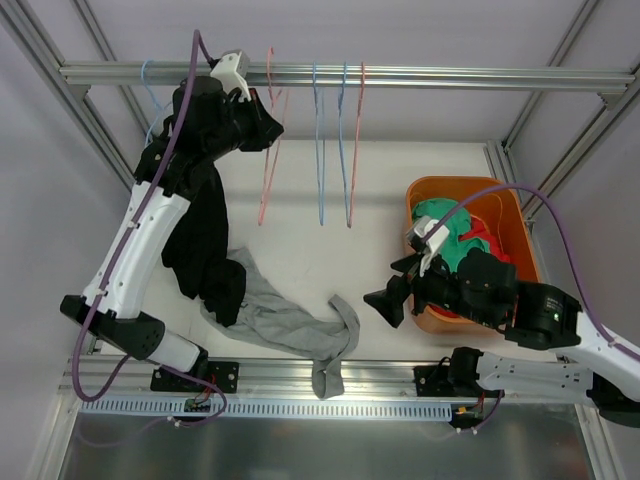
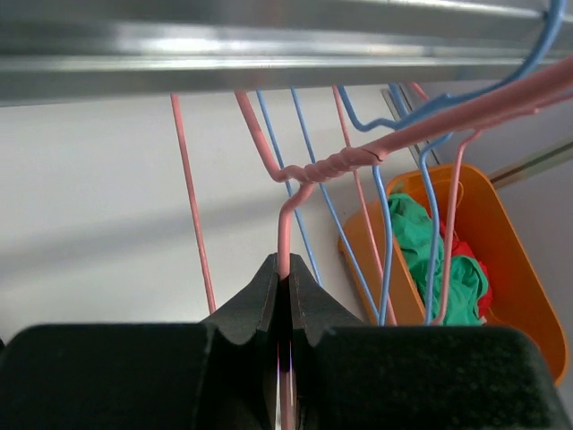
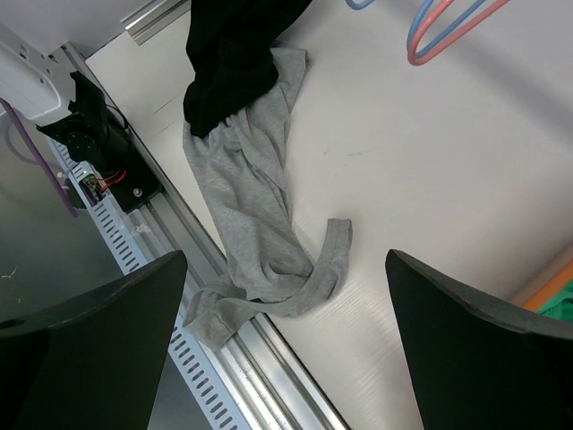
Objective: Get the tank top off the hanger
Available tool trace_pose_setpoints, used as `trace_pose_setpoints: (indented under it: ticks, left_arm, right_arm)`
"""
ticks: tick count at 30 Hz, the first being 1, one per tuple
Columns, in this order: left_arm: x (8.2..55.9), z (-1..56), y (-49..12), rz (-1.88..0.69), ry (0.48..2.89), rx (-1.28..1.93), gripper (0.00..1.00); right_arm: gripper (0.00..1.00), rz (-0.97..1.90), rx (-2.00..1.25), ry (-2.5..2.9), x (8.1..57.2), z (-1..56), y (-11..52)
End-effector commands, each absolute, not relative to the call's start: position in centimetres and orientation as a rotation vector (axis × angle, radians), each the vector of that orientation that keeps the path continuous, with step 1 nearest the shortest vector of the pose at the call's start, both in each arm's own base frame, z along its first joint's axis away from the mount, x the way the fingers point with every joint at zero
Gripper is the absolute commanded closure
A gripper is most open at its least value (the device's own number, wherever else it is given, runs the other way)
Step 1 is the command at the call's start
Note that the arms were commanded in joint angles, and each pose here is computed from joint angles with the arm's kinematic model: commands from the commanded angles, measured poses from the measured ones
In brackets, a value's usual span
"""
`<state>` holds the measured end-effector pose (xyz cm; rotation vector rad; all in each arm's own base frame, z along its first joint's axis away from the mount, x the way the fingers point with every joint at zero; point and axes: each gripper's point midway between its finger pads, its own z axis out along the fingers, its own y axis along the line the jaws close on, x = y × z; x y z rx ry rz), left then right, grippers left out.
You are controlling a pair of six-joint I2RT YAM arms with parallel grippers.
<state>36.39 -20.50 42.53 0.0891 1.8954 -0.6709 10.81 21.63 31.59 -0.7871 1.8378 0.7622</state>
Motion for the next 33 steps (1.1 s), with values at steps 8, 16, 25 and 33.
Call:
trace_pose_setpoints:
  ticks: [8, 16, 25, 33]
  left_arm:
    - [38.7, 42.1, -22.8, -0.653, 1.904, 0.137, 1.00]
    - [39.5, 39.5, -22.7, -0.617, 1.964, 0.105, 1.00]
    - [37.8, 40.2, -21.2, -0.581, 1.939, 0.103, 0.42]
    - [31.0, 40.4, -13.5, -0.391, 1.853, -0.021, 0.01]
  right_arm:
    - [0.00, 0.714, -0.800, 1.880, 11.5, 30.0, 22.7]
    - [0.00, 0.757, -0.848, 1.896, 11.0, 28.5, 24.6]
    - [0.01, 0.808, -1.017, 1.937, 10.1, 24.2, 28.7]
    - [0.00, 0.739, -1.159, 2.039, 10.7, 17.9, 33.1]
